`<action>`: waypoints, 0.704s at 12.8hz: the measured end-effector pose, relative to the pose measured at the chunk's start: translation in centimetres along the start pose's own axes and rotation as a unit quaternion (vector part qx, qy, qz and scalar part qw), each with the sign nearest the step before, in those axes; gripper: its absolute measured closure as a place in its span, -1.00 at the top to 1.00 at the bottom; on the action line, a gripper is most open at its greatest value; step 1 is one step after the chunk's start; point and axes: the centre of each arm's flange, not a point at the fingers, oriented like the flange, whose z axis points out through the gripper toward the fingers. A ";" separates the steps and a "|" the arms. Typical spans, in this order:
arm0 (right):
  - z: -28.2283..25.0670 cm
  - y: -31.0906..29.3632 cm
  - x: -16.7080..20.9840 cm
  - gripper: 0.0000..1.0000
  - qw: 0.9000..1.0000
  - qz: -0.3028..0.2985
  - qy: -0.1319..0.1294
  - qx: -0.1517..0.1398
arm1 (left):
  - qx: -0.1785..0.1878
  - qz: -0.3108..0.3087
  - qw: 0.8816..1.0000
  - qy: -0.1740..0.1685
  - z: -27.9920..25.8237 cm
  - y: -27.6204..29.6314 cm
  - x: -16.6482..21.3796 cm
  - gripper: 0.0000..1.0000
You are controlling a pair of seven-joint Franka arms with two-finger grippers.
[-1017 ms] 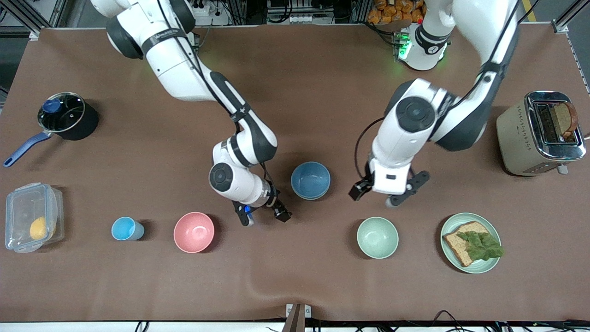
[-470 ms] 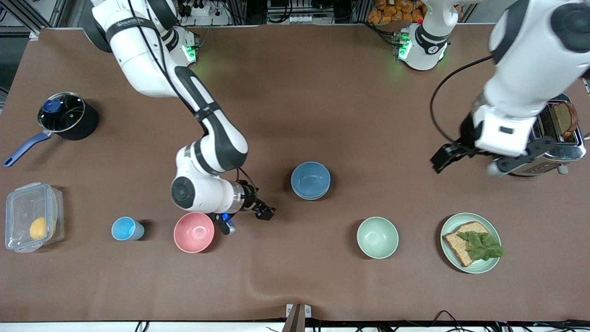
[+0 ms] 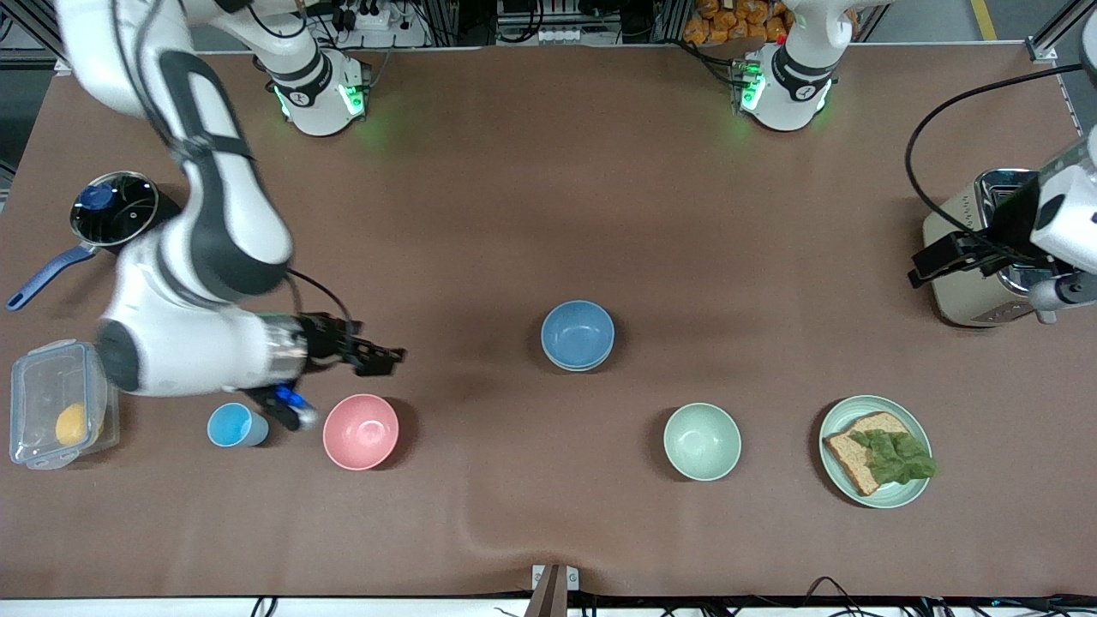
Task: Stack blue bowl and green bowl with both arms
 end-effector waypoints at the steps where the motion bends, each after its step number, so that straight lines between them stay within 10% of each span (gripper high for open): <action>1: -2.9 1.7 -1.8 1.00 0.999 -0.017 0.021 -0.027 | 0.002 0.005 1.000 -0.001 -0.2 -0.5 -0.1 1.00; 5: -9.3 3.6 -9.6 1.00 0.973 -0.127 0.105 -0.159 | 0.010 0.015 0.999 -0.032 -0.4 0.1 -1.5 1.00; 9: -14.3 7.1 -11.2 1.00 0.955 -0.203 0.128 -0.173 | 0.013 0.015 0.999 -0.048 -0.1 0.0 -1.9 1.00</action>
